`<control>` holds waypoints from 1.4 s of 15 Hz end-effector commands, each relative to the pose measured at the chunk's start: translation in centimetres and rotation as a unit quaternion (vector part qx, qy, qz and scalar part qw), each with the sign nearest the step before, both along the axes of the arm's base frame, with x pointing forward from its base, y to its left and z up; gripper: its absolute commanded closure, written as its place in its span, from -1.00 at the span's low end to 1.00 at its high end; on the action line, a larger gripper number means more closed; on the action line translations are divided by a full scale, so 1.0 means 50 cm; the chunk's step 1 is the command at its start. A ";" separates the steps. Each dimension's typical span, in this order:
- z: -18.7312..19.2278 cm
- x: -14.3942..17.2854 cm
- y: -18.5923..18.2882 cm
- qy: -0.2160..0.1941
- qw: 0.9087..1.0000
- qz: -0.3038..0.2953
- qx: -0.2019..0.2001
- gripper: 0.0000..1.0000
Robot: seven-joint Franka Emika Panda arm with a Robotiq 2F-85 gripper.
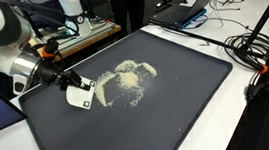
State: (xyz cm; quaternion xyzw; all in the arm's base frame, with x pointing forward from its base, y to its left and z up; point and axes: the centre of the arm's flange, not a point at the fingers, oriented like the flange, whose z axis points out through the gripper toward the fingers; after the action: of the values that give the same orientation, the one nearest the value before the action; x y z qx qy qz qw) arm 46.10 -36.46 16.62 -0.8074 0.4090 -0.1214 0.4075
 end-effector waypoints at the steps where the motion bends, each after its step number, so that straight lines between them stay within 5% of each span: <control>1: 0.060 -0.027 0.016 0.007 0.999 -0.004 -0.050 0.98; 7: 0.187 -0.074 0.061 0.018 0.986 0.031 -0.164 0.98; 12: 0.268 -0.095 0.143 0.020 0.961 0.105 -0.256 0.98; 17: 0.362 -0.081 0.268 -0.018 0.919 0.196 -0.342 0.98; 21: 0.435 -0.083 0.383 -0.052 0.864 0.286 -0.411 0.98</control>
State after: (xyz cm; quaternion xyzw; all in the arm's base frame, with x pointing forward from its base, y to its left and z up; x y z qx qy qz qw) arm 44.01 -21.71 35.01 -0.9693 0.1155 -0.1864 0.1109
